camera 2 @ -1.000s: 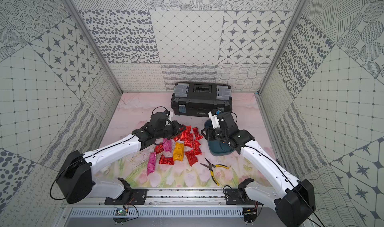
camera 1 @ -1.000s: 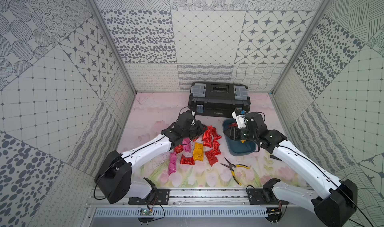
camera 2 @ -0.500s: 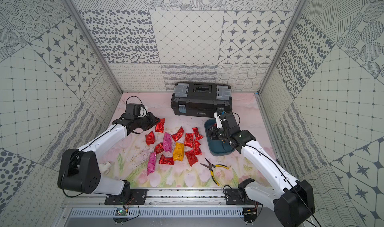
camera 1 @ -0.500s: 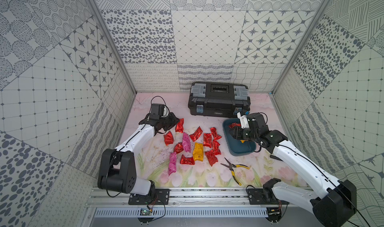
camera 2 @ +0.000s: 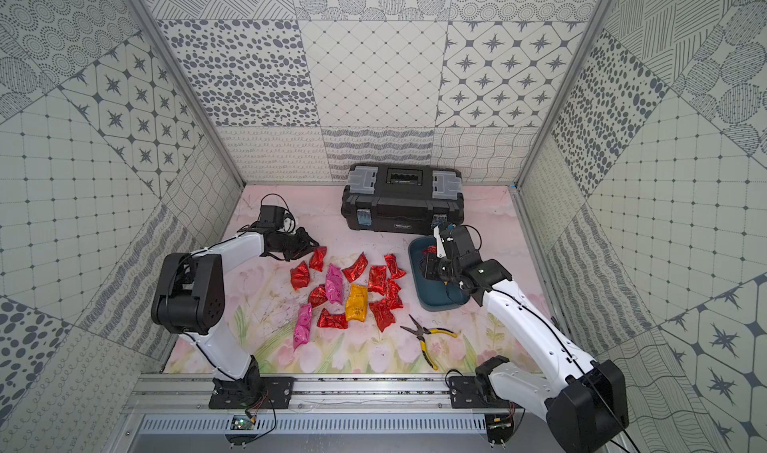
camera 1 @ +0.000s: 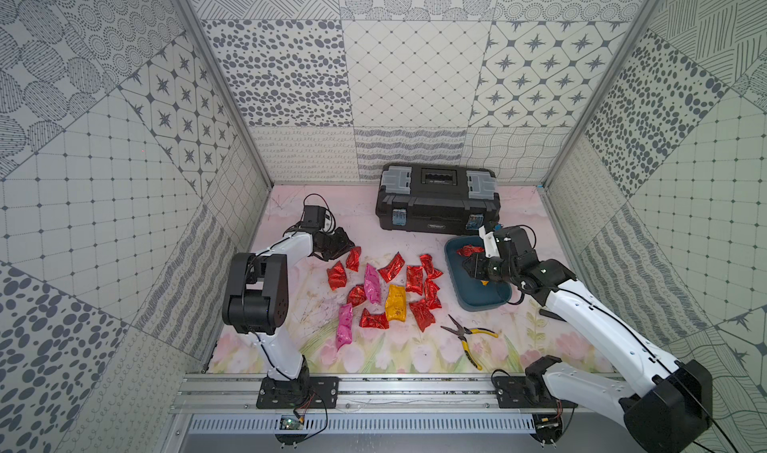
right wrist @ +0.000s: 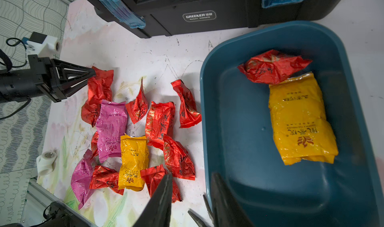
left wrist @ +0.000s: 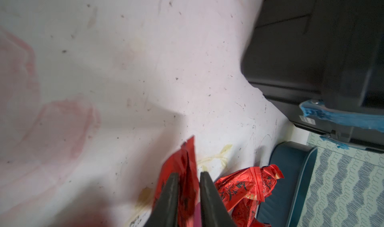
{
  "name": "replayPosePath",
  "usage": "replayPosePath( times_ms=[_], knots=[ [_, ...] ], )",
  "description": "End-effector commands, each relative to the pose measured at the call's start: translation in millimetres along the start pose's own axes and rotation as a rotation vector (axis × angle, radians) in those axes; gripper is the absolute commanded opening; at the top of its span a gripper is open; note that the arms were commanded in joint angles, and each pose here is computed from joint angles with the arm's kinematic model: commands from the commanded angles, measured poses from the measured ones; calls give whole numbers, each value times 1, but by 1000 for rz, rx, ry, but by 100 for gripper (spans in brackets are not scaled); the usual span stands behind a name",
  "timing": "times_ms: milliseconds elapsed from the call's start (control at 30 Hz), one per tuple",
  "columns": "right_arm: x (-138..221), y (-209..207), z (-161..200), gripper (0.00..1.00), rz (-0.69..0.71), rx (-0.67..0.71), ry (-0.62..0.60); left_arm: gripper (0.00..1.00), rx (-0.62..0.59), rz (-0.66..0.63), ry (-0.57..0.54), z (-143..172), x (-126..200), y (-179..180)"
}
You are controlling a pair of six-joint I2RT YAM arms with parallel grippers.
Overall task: Take the tea bags out of the storage box
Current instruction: Place the tea bag at the center of the board.
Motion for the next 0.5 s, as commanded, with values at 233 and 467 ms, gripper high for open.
replayPosePath(
  times_ms=[233, 467],
  knots=[
    [-12, -29, -4, 40, 190, -25, 47, 64, -119, -53, -62, -9, 28, -10],
    [-43, -48, -8, 45, 339, 89, 123, 73, -164, -88, -245, -16, 93, -38]
  ],
)
Point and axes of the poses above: each gripper's point midway between its finger pads, its own x axis back along the fingers, its own y axis along the line the jaws close on, z = x × y, the point moved 6 cm from there along x, back along the fingers, and after that the axes turned 2 degrees about -x, right-handed, at the moved point
